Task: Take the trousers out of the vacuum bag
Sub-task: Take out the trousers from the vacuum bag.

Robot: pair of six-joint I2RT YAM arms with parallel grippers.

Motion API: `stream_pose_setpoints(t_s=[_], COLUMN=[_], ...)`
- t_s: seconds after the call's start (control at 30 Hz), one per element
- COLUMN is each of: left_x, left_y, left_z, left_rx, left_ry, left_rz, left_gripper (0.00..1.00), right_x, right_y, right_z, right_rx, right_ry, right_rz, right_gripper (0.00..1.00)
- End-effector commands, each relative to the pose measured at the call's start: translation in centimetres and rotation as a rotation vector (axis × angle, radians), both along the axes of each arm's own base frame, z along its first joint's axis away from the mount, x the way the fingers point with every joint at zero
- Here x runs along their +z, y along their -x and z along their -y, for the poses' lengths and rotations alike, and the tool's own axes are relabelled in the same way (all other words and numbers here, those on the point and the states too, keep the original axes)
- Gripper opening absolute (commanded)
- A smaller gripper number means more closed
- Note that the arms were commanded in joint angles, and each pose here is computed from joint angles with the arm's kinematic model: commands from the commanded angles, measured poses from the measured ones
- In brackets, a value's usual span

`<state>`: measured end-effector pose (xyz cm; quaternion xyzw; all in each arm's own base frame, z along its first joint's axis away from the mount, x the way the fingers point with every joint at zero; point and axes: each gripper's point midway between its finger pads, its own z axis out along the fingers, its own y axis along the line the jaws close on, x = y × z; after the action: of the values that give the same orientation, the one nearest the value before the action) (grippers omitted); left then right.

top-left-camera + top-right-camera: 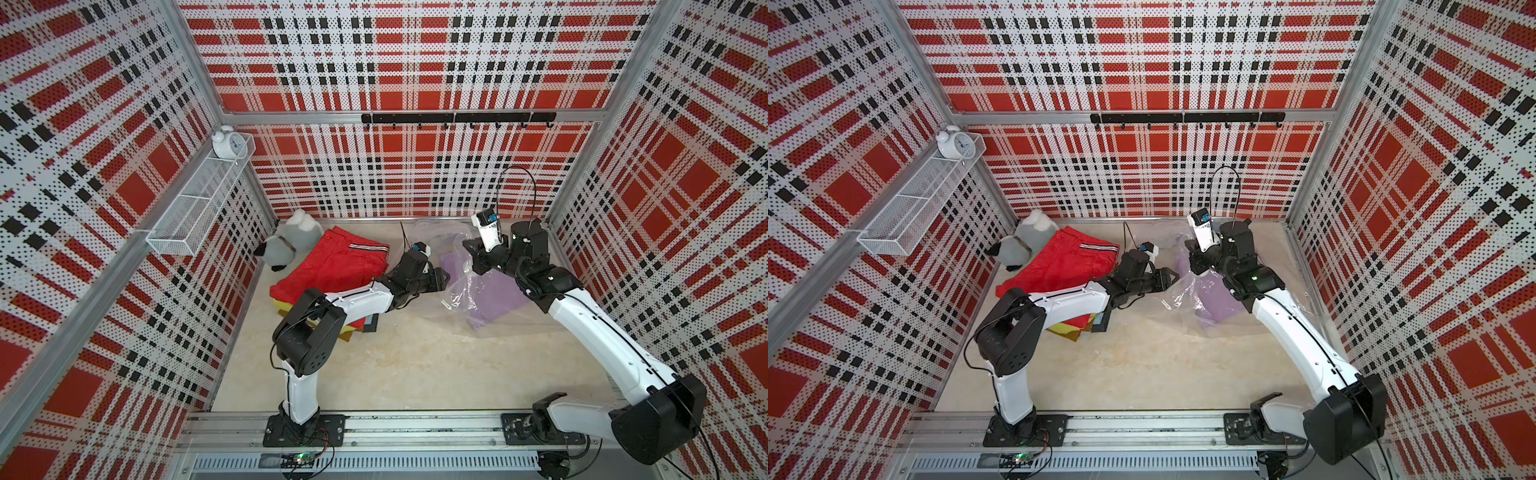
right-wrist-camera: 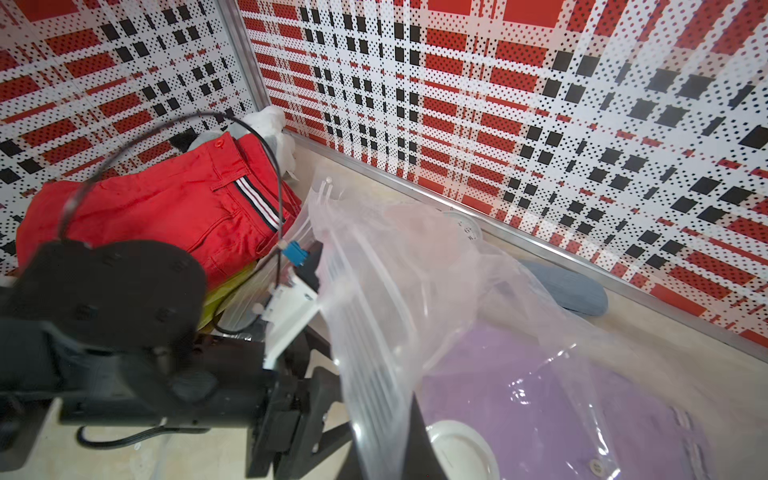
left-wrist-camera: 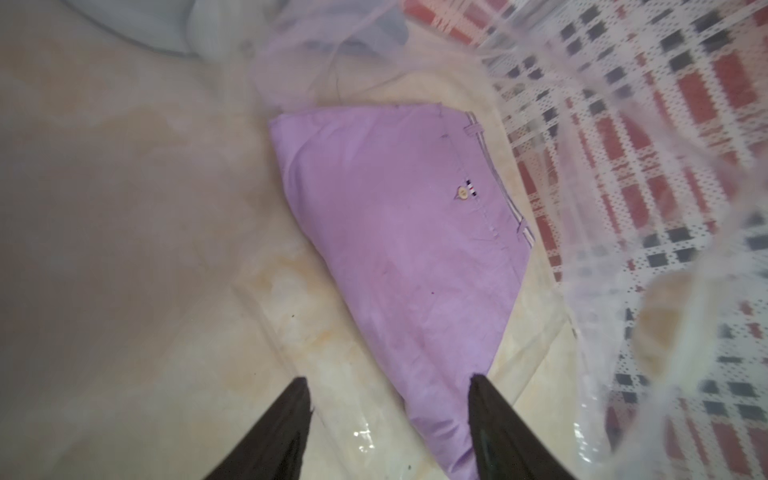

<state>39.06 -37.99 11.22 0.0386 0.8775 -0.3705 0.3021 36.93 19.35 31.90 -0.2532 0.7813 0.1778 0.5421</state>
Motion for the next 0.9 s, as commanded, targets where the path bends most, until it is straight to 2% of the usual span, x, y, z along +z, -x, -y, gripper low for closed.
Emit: stream_pose_setpoints(t_s=[0.0, 0.47, 0.87], left_x=[0.1, -3.2, -5.1], left_y=[-0.4, -0.8, -1.3], left_z=[2.2, 5.1, 6.7], left_rx=[-0.029, -0.067, -0.078], left_ry=[0.075, 0.115, 0.116], left_rz=[-0.012, -0.100, -0.143], left_gripper=[0.63, 0.62, 0.61], right_x=[1.7, 0.5, 0.4], right_y=[0.2, 0.2, 0.6], right_z=[-0.8, -0.3, -1.0], right_rx=[0.028, 0.006, 0.028], right_ry=[-0.029, -0.011, -0.045], right_rz=[0.058, 0.057, 0.065], right_gripper=[0.00, 0.00, 0.00])
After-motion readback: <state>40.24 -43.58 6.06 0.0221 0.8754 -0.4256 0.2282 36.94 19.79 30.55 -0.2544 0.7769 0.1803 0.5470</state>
